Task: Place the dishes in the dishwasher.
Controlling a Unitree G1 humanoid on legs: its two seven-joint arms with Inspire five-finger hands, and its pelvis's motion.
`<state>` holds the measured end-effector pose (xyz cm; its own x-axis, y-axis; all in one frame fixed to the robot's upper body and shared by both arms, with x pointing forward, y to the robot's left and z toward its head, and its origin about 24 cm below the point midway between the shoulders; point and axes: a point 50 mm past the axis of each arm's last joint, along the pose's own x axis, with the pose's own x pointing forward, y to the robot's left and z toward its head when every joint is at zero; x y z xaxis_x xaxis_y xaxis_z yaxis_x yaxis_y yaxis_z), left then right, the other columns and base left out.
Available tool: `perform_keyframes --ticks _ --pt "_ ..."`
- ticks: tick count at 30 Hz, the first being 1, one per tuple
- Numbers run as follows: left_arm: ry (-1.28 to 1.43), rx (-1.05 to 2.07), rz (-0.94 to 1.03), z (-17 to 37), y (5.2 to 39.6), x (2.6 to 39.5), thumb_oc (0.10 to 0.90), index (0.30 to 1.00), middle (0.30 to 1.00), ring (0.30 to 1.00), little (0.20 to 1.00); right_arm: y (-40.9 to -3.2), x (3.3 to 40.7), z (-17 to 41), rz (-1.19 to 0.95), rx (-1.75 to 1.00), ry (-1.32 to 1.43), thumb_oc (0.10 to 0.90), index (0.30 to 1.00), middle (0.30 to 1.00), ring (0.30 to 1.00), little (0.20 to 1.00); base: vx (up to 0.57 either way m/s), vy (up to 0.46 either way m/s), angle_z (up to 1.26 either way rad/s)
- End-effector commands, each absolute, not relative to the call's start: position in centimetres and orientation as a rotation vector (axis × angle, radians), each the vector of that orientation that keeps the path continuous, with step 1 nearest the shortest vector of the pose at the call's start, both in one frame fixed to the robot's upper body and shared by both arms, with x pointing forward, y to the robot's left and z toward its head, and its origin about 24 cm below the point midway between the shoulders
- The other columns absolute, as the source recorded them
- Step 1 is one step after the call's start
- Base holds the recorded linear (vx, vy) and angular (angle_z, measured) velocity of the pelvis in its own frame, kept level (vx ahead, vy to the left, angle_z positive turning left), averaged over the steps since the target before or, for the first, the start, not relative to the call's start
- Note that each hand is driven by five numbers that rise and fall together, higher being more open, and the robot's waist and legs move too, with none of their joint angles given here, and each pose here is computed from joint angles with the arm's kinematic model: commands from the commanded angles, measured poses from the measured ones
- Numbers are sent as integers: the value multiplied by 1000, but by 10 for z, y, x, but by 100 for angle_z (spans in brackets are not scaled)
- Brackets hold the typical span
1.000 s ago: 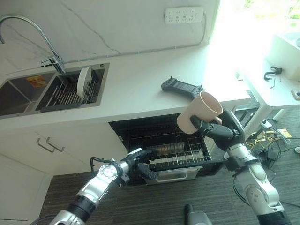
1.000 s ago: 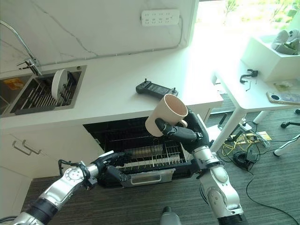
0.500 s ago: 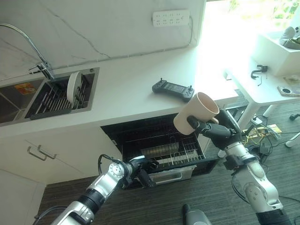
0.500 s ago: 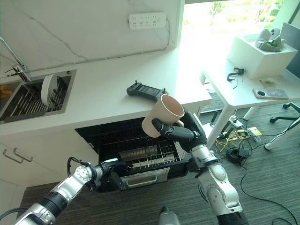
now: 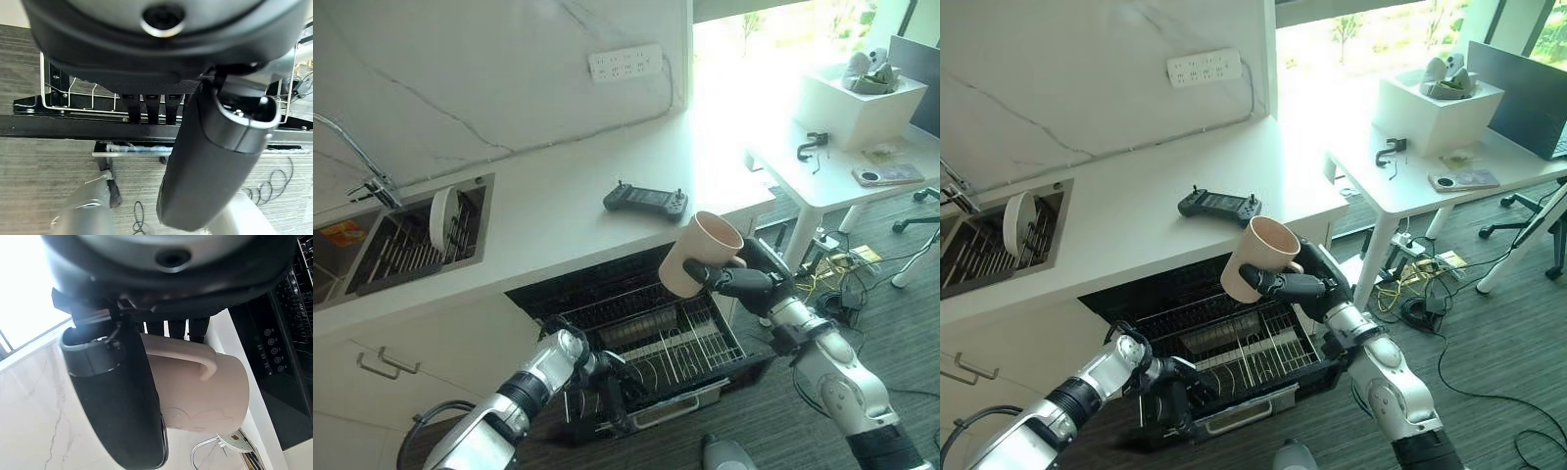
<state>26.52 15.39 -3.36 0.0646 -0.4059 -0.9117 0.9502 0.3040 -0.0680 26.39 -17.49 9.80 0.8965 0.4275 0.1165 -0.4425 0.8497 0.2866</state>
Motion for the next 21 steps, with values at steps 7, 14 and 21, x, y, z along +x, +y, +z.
perform_keyframes --ticks 7,14,21 --pt "1106 195 -1699 -49 115 188 800 900 900 900 900 -164 277 166 567 323 -387 400 300 300 300 300 1 4 0" --pt "450 -3 -1154 27 124 252 800 900 900 900 900 -188 264 152 449 290 -394 400 300 300 300 300 9 -32 7" --pt "-144 -396 -676 104 165 268 800 900 900 900 900 -212 265 147 213 110 -362 400 300 300 300 300 13 -73 24"
